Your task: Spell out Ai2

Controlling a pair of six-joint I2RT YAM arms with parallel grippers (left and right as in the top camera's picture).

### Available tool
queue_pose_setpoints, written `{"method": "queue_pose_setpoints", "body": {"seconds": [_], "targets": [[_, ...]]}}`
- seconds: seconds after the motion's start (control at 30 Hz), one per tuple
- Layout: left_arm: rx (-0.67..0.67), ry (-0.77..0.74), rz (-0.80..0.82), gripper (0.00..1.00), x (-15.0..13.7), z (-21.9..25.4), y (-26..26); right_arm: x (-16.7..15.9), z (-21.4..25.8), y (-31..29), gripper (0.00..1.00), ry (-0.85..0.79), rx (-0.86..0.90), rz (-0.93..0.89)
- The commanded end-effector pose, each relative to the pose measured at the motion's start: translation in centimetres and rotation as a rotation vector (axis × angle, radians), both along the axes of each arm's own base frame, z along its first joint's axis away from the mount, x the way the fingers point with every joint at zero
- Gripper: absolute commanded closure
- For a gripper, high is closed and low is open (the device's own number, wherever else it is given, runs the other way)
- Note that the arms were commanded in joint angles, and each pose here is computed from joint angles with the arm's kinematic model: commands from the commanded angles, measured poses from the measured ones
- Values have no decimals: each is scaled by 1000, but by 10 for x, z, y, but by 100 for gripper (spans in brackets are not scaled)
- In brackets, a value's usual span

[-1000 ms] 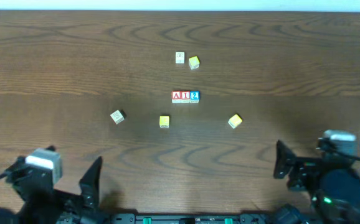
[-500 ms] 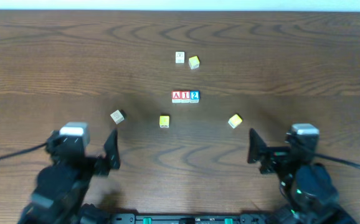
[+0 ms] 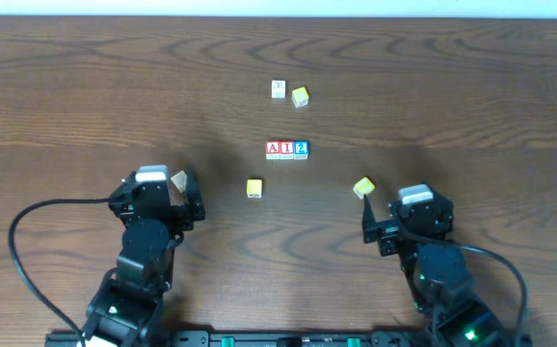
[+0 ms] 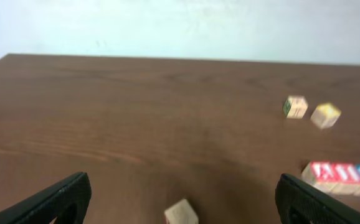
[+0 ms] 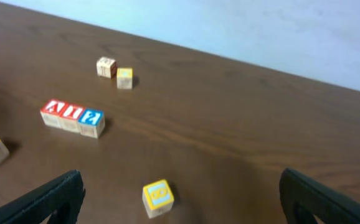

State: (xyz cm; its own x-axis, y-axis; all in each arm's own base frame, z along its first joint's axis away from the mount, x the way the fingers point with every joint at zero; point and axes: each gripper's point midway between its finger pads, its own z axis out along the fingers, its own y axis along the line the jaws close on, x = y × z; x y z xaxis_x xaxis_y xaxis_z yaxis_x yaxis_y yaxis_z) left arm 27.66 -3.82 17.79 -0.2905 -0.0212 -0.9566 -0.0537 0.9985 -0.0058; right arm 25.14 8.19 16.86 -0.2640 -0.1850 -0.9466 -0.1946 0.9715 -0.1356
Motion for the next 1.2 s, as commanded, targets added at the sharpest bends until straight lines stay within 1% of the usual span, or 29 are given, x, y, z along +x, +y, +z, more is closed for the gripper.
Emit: {"method": "queue_pose_setpoints", "body": {"seconds": [0.0,0.07,0.17,0.23,0.37,0.43,0.53,0.63,0.7,0.83,0.97,1.17], "targets": [[11,29,-58,4,-2,-15,-9,0,-18,0,1,1,-18,11],[5,53,-113,5,-5,-26,-18,2,-18,1,1,-29,-4,11],[39,87,-166,5,-8,-44,-24,3,-21,-1,1,-24,45,-11],[45,105,-168,5,-10,-56,-23,2,-29,-4,1,-9,41,-24],[51,130,-168,4,-15,-82,-21,0,-57,-18,1,65,181,-121],[53,133,-161,5,-17,-92,-19,-1,-69,-27,1,77,214,-175],[59,157,-138,5,-21,-105,-11,-1,-79,-41,1,73,258,-255],[73,162,-90,5,-21,-108,1,-2,-83,-48,1,91,280,-292],[118,204,-38,5,-25,-116,14,-3,-86,-52,1,94,257,-308],[152,313,-45,5,-39,-139,18,-11,-104,-54,1,171,195,-309],[191,434,-48,5,-58,-162,24,-11,-104,-54,1,171,197,-306],[194,446,-49,5,-59,-164,25,-11,-104,-54,1,172,197,-307]]}}
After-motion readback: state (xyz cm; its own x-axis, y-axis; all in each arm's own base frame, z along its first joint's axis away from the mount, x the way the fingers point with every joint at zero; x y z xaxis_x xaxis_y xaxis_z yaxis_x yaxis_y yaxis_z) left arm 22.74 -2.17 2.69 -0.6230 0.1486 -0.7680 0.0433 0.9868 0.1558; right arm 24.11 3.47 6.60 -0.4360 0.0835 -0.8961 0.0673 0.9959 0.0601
